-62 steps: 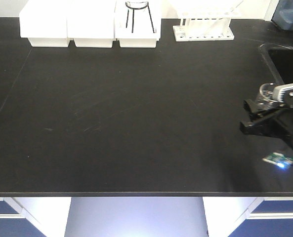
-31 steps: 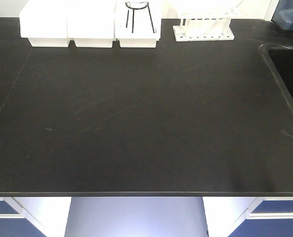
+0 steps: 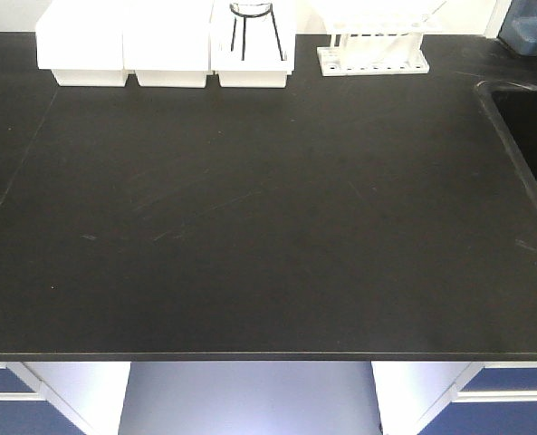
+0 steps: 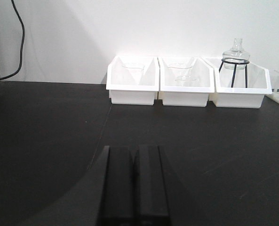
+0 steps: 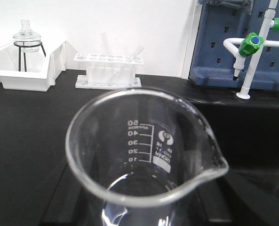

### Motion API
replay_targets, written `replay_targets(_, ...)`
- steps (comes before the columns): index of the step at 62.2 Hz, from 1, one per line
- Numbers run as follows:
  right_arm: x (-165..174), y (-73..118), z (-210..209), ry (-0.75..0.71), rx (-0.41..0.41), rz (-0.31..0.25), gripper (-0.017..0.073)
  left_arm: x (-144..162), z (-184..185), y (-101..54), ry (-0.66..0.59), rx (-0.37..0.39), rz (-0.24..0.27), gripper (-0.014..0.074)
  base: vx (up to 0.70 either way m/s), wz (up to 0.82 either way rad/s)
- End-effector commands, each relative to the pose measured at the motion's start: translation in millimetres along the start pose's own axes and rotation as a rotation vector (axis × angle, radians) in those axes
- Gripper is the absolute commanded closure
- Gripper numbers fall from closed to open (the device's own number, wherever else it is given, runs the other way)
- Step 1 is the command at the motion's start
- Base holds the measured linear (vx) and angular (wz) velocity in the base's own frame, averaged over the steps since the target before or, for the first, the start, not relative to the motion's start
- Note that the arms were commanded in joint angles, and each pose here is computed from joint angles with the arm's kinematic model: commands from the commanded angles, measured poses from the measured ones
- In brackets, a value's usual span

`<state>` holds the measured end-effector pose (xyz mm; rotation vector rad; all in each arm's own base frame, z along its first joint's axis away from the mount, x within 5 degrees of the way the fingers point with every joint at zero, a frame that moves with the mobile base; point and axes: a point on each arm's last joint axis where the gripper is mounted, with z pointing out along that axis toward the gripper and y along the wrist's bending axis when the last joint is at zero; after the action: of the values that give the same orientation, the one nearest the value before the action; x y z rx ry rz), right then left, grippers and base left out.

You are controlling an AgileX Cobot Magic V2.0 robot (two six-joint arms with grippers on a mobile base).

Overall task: Grab beaker and place in storage area
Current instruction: 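Lift the beaker off the bench with the right gripper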

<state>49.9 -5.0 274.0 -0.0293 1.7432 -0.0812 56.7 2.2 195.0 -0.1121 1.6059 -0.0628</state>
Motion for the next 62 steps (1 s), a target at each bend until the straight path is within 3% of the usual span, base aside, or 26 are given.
replay_targets(1, -15.3, -0.4, -2.2, -0.096, 0.001, -0.008, 0.0563, -1.1, -0.6, -1.6, -0.078, 0.028, -0.011, 0.0602, 0.0, 0.0)
replay_targets(62, -15.3, -0.4, -2.2, -0.096, 0.001, -0.008, 0.0563, -1.1, -0.6, -1.6, -0.078, 0.028, -0.011, 0.0602, -0.01, 0.0)
